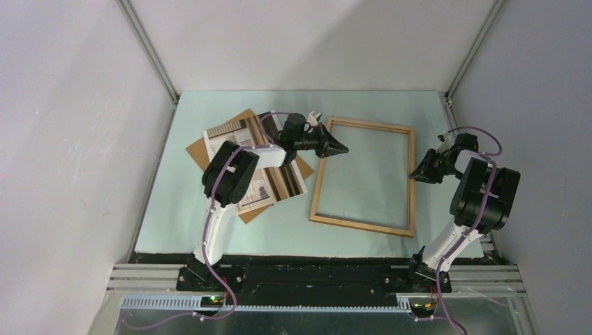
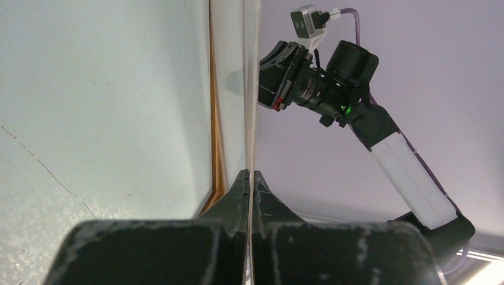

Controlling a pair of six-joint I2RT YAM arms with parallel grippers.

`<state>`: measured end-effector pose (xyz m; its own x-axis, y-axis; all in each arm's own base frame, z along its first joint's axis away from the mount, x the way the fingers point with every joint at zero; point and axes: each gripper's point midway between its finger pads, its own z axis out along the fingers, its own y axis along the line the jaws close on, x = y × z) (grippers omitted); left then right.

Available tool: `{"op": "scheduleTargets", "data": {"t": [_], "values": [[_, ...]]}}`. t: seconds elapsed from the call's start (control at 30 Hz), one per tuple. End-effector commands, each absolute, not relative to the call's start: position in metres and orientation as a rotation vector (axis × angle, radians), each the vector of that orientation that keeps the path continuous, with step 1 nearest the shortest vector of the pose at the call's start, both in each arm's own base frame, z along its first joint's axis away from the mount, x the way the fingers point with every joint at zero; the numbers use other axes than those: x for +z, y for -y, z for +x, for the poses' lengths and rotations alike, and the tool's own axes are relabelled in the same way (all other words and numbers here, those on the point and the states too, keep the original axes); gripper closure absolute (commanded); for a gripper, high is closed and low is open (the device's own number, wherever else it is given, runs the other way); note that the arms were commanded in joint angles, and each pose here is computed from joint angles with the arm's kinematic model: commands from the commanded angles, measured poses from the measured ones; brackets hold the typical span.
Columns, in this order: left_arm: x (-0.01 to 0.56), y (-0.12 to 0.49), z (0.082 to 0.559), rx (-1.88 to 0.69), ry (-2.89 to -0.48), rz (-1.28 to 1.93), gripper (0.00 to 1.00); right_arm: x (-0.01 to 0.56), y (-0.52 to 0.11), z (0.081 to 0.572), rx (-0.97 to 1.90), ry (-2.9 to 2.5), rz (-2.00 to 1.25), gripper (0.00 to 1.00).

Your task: Put the photo into the frame

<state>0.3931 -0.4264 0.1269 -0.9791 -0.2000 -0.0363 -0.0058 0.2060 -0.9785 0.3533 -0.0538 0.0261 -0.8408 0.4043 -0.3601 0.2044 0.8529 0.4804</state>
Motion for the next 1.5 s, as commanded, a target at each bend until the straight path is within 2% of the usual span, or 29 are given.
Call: {"op": "scheduleTargets", "data": {"t": [0.0,1.1,1.47], "values": [[0.157,0.433,0.402,-1.913,-2.205,-0.109,1.0,0.025,0.062,0.356,0.577,-2.572,0.464,1.0],[0.152,0.434,0.404,-1.726,-2.157,0.186,1.0,0.025,0.062,0.356,0.58,-2.573,0.458,1.0],[0.139,0.435,0.407,-1.697,-2.192,0.184,1.0,0.025,0.061,0.355,0.581,-2.575,0.459,1.0]]}}
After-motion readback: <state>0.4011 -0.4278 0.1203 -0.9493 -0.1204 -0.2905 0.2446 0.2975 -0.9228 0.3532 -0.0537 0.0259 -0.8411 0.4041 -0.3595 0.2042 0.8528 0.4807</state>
